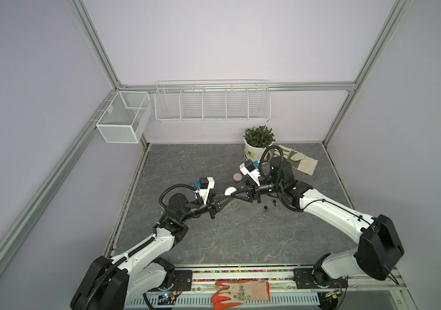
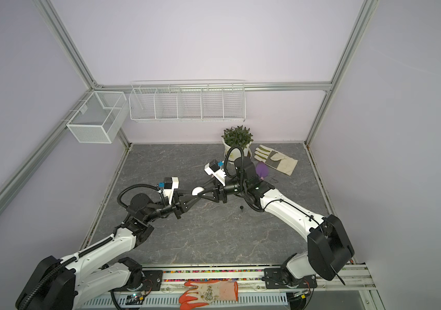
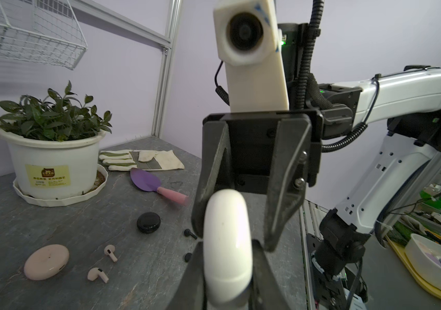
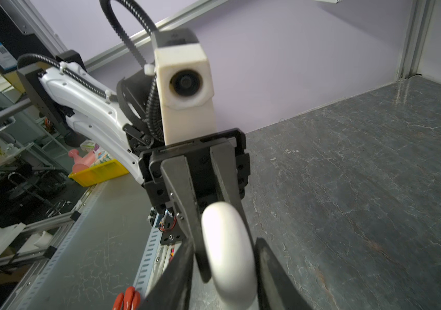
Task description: Insert the wireless bluetooth earbuds into the charging case
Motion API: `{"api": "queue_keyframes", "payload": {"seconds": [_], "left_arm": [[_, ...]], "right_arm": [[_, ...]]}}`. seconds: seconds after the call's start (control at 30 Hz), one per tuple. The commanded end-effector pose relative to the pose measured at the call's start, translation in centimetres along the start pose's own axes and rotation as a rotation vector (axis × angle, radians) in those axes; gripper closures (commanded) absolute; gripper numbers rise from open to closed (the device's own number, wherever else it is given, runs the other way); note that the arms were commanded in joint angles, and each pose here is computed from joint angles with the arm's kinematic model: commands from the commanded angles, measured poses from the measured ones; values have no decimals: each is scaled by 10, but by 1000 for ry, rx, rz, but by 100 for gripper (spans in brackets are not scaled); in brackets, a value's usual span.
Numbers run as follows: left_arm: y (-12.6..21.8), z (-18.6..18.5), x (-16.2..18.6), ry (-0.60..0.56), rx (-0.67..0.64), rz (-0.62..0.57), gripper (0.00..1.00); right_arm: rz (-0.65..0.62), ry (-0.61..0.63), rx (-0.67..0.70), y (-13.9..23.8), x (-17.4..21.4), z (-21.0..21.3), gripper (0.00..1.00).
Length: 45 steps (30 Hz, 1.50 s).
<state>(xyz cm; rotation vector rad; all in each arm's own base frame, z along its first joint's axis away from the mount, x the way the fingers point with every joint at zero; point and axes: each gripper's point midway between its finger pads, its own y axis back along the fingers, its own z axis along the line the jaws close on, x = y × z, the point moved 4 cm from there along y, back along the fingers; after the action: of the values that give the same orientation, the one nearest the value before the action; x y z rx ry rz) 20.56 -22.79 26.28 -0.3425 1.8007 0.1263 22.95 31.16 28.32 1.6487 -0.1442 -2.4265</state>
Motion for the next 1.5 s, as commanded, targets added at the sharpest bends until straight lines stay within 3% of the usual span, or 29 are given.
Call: {"api": "queue_keyframes", "payload": {"seconds": [0.0,0.23,0.53,0.87,1.3,1.47], "left_arm": [[1,2,-7,-43,-31,-32,100],[3,1,-4,-44,-30,-27,100],[2,0,-5,-43,-22,-21,100],[1,1,-3,-39,-15,-21,100],[1,0,-8,-45,-19,-30,100],[0,1,-9,-43,-21,-35,100]], "right_arm": [[18,-12,-10,7,-3,9,51],[-11,-22,-23,15,-17,17,47],[-34,-40,-62,10,-28,14,55],[-49,-47,-56,9,-33,12,56],[-17,-53,-52,2,-22,10,71],[12,-22,-49,-4,-12,10,72]]}}
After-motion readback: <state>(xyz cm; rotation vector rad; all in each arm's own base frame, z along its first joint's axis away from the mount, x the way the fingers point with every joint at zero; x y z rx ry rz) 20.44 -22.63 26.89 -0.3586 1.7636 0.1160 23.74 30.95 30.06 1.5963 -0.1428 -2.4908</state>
